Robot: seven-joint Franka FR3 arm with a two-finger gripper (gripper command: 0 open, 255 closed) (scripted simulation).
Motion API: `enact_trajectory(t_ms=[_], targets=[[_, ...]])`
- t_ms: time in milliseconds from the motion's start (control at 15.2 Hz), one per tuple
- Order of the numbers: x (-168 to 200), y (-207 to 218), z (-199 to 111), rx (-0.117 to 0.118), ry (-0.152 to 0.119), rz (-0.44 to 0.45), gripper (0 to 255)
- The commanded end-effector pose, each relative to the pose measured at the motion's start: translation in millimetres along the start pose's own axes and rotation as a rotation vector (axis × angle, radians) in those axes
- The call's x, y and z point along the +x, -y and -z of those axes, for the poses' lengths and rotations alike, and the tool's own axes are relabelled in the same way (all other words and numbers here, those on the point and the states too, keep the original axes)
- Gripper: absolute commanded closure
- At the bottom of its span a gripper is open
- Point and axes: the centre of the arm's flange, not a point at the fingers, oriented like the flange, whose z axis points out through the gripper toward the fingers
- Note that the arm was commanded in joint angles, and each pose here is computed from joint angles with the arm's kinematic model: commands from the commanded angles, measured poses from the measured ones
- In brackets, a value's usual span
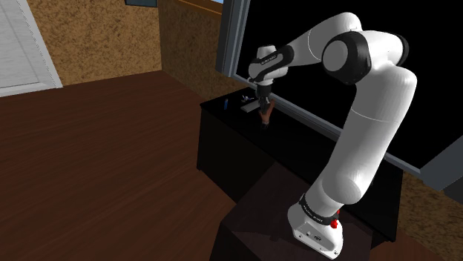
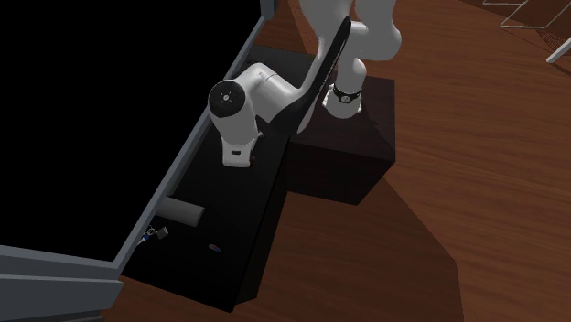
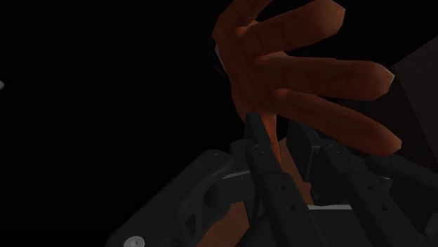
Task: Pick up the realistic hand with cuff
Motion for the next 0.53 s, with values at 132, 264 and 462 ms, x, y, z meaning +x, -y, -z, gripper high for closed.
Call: enact_trajectory(t_ms=[132,264,462], targets=[[-5.7,2.6,20.8,0.0,0.0,0.0,255],[-7.8,3.9,31.1,0.0,0.0,0.0,255],[-10.1,5.5,42.1,0.0,0.0,0.0,255]])
